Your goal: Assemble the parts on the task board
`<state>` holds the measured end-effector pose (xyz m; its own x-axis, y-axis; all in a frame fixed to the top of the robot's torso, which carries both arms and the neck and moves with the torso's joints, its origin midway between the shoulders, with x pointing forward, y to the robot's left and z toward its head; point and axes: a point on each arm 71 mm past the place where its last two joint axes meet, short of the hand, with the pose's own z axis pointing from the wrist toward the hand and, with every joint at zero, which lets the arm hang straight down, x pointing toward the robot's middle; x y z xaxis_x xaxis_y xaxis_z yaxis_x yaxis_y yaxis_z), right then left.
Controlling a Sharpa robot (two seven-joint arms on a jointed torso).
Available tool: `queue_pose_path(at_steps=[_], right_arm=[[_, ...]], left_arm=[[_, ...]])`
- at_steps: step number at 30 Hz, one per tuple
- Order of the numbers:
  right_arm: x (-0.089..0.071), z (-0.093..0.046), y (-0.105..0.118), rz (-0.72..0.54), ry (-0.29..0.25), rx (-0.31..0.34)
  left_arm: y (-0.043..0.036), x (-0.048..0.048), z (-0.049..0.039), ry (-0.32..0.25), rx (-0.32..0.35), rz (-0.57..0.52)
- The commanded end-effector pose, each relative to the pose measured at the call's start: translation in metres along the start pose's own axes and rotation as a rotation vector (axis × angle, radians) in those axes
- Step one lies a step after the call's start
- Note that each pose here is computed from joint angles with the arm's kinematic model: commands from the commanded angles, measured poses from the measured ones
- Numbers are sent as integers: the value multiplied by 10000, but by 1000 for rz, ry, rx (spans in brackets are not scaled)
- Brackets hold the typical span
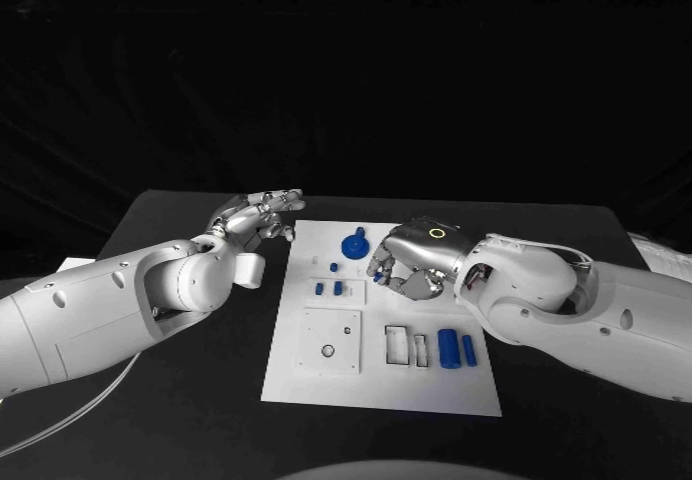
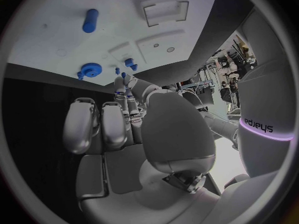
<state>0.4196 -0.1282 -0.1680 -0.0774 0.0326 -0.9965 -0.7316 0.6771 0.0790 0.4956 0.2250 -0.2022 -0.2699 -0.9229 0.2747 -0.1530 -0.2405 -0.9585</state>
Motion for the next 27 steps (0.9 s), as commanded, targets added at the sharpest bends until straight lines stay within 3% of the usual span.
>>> queue_pose_path(at_steps=[1, 15, 27], right_arm=[[110, 50, 119, 21, 23, -43], [569, 202, 381, 71, 83, -113], [721, 230, 426, 96, 121, -121]], left_arm=[[3, 27, 0, 15, 1, -10], [7, 61, -8, 28, -2, -15], [10, 80, -9, 36, -4, -18]])
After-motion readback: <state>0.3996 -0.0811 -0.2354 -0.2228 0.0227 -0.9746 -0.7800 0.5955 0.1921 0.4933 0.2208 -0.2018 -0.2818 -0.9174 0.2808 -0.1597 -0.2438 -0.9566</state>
